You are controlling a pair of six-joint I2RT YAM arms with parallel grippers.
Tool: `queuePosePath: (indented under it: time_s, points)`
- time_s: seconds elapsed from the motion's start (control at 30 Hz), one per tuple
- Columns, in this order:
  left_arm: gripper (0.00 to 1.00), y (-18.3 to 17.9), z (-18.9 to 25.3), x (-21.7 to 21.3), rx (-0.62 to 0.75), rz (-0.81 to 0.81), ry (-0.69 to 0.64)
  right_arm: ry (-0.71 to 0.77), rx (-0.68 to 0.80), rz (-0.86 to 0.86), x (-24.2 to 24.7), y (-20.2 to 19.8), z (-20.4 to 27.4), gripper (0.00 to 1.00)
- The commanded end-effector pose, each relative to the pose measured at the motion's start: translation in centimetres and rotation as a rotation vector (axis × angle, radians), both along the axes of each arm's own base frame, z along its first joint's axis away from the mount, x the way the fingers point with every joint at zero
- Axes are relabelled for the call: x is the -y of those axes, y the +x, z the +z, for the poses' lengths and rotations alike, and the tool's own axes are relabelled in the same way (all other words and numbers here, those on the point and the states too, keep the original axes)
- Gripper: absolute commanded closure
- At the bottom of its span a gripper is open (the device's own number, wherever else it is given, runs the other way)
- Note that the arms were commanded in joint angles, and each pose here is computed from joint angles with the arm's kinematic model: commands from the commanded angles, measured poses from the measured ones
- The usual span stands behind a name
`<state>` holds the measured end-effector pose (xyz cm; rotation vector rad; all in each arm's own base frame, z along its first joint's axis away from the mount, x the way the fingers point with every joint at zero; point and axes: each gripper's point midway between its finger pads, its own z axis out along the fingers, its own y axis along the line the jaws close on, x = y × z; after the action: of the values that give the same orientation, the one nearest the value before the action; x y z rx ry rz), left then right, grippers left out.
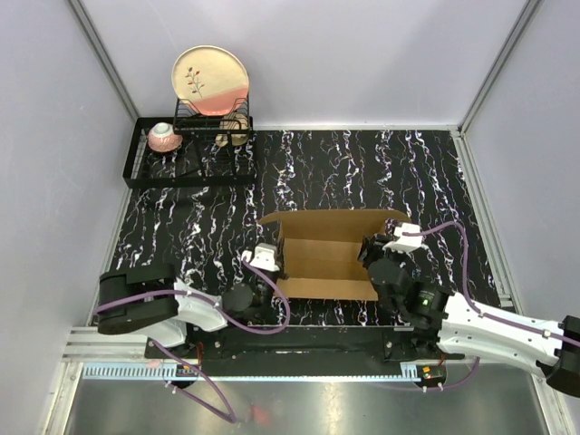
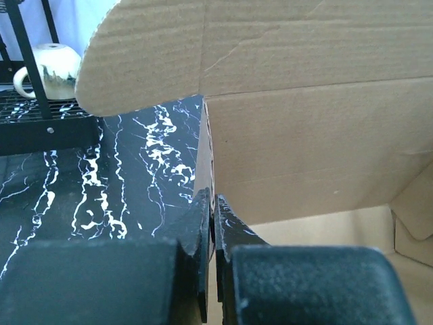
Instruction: Fold the paper box
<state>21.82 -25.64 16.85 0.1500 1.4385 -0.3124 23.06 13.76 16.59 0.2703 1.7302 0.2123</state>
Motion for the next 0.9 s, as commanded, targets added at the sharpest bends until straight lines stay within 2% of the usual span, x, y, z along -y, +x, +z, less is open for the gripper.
queuePosePath:
  time_s: [0.0,0.17,0.3,0.33,0.4,0.43,0.47,0.57,0.7,0.87]
  points:
    - [0.99,-1.0,-0.1,0.9,0.011,-0.052,-0.099,0.083,-0.018,0.044,-0.5,-1.0,2.0,0.49]
    - [1.0,-0.6,-2.1,0.4,-0.023,0.026,-0.048,0.093,-0.006,0.057,0.1,-1.4,3.2,0.43]
    - [1.0,0.1,-3.2,-0.6,-0.045,0.126,-0.017,0.084,0.002,0.089,-0.3,-1.4,3.5,0.28]
    - [0.97,0.3,-3.3,-0.7,-0.046,0.138,-0.012,0.087,0.001,0.098,-0.6,-1.4,3.6,0.26]
    - [0.88,0.6,-3.3,-0.8,-0.048,0.168,-0.009,0.076,-0.015,0.096,-0.8,-1.4,3.0,0.25]
    - [0.8,0.7,-3.2,-0.8,-0.047,0.173,-0.01,0.065,-0.027,0.097,-0.8,-1.4,2.6,0.25]
    - [0.64,0.7,-2.9,-0.9,-0.045,0.174,-0.015,0.061,-0.035,0.096,-0.9,-1.4,2.4,0.25]
    - [0.32,0.4,-2.2,-1.6,-0.044,0.172,-0.042,0.058,-0.058,0.091,-0.6,-1.7,1.7,0.24]
    - [0.24,-0.8,-0.8,-2.1,-0.03,0.147,-0.043,0.079,-0.05,0.094,-0.1,-2.0,2.0,0.24]
    - [0.21,-2.7,1.5,-2.8,-0.017,0.117,-0.049,0.1,-0.021,0.1,0.6,-2.2,4.2,0.23]
